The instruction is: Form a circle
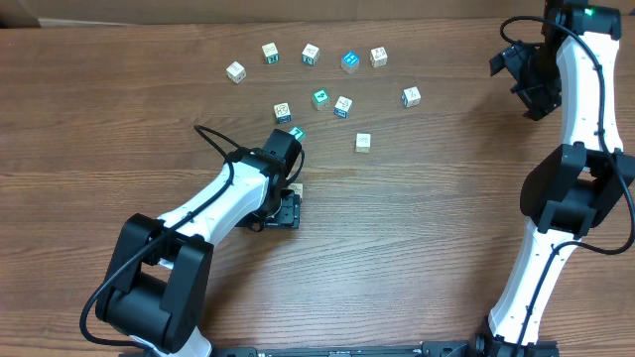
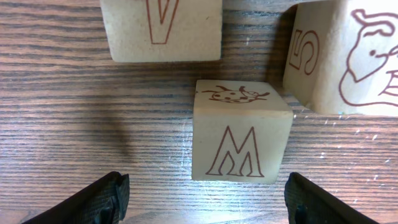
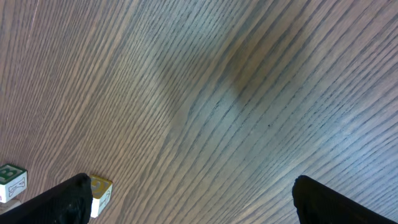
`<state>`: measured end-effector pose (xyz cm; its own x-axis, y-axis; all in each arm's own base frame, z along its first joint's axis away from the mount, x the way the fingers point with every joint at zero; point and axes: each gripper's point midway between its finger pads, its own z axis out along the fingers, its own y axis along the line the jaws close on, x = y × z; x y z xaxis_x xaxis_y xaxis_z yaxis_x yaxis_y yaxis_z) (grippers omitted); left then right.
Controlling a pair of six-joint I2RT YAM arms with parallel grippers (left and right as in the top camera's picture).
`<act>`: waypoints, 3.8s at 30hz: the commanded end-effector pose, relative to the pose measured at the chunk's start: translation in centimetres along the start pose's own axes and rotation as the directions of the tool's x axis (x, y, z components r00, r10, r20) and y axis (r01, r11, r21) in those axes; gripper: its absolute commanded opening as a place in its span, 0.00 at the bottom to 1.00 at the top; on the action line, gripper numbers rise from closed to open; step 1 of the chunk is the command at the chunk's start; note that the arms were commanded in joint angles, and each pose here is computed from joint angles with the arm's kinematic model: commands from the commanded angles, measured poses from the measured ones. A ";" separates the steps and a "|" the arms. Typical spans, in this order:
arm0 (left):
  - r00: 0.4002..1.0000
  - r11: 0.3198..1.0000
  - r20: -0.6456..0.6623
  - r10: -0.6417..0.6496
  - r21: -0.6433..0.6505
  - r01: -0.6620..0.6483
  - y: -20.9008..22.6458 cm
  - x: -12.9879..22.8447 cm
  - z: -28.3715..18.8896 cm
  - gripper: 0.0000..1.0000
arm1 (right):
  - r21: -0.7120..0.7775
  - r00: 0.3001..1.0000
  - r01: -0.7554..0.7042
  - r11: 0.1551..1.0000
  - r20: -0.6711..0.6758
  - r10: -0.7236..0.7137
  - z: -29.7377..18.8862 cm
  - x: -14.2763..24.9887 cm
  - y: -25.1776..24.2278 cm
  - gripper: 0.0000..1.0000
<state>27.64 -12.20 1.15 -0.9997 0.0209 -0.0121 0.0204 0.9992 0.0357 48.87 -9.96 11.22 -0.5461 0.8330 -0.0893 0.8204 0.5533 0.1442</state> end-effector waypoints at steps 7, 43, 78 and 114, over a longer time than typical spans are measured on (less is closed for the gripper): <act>1.000 1.000 -0.013 0.004 -0.001 -0.004 0.0 0.5 0.3 0.77 | -0.030 0.999 0.003 1.000 0.034 -0.002 -1.7 -0.5 0.4 1.00; 1.000 1.000 -0.024 0.004 -0.006 -0.004 0.2 0.7 0.2 0.78 | -0.030 0.999 0.003 1.000 0.034 -0.002 -1.7 -0.5 0.4 1.00; 0.999 1.000 -0.033 0.004 -0.009 -0.005 0.2 0.9 0.2 0.76 | -0.030 0.999 0.003 1.000 0.034 -0.002 -1.7 -0.5 0.4 1.00; 1.000 1.000 0.022 0.002 0.022 -0.002 -0.5 -0.4 0.2 0.39 | -0.030 0.999 0.003 1.000 0.034 -0.002 -1.7 -0.5 0.4 1.00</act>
<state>28.25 -12.50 1.11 -0.9991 0.0206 -0.0376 0.0197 0.9995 0.0236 48.87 -9.95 11.22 -0.5464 0.8328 -0.0891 0.8202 0.5536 0.1444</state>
